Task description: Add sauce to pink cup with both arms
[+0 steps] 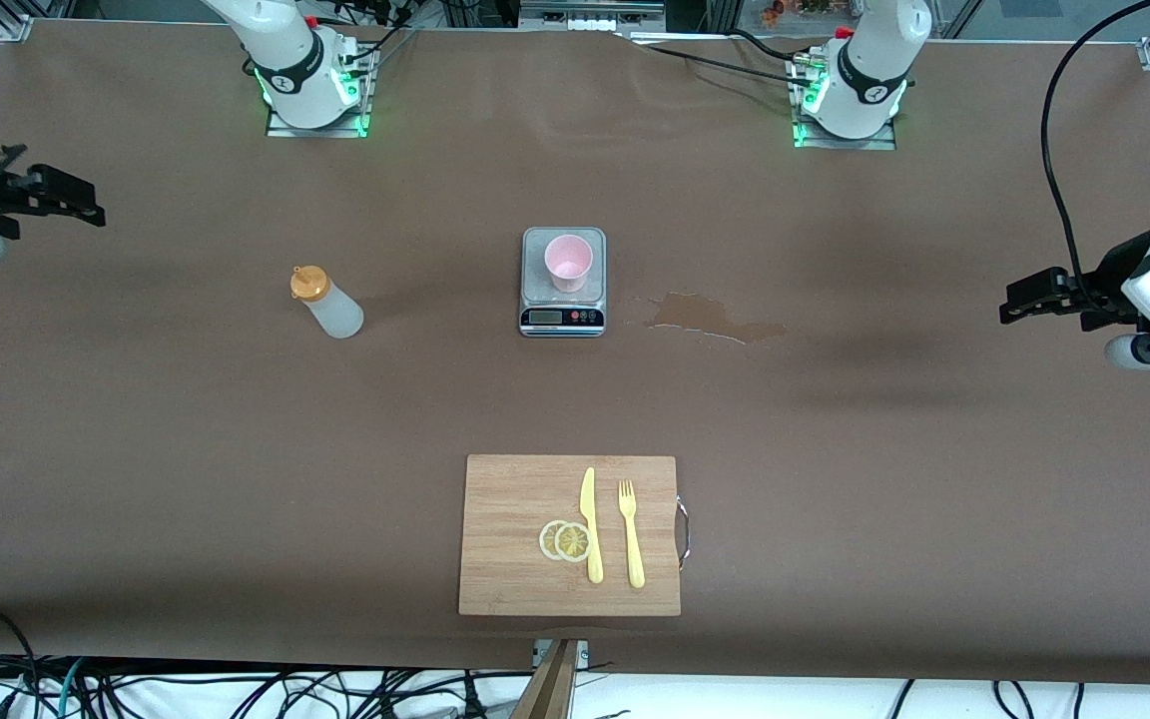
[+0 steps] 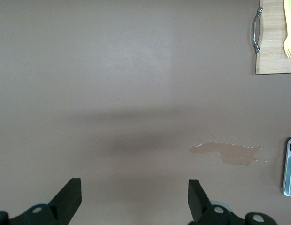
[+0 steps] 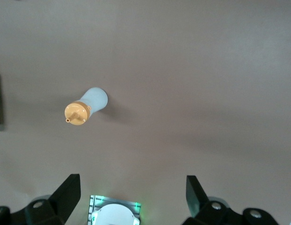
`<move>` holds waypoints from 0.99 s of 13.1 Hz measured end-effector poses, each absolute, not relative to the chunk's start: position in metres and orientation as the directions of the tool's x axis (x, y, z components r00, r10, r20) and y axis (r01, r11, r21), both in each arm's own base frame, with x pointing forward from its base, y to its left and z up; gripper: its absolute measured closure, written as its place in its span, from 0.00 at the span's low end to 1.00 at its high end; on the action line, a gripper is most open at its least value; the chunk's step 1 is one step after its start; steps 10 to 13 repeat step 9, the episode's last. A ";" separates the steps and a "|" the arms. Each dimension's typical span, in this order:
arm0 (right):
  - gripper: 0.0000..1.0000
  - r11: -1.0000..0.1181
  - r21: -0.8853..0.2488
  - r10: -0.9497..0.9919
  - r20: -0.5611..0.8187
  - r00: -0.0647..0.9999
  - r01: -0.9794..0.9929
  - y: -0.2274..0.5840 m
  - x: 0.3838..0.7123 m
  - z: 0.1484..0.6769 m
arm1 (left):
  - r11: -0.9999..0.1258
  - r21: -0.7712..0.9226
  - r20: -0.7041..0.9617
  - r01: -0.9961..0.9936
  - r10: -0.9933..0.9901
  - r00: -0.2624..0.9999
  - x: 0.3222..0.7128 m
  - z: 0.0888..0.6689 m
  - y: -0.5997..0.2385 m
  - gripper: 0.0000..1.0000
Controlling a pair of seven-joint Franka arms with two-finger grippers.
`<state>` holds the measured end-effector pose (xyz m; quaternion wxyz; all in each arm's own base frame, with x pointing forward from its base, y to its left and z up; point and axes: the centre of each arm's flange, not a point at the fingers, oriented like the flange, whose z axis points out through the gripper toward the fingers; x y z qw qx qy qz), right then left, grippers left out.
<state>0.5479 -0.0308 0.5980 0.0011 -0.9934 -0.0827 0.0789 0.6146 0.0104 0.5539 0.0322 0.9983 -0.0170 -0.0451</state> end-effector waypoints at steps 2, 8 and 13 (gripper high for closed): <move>0.00 -0.993 -0.003 0.116 -0.127 0.985 0.117 -0.029 0.547 0.605 | -0.997 0.066 -0.089 -0.030 -0.036 0.995 0.615 0.554 0.011 0.00; 0.00 -0.998 0.020 -0.056 -0.107 0.993 -0.054 -0.019 0.552 0.600 | -0.997 0.066 -0.090 -0.030 -0.036 0.995 0.615 0.553 0.011 0.00; 0.00 -0.998 0.021 -0.059 -0.104 0.993 -0.057 -0.019 0.552 0.600 | -0.997 0.066 -0.090 -0.030 -0.036 0.995 0.615 0.553 0.011 0.00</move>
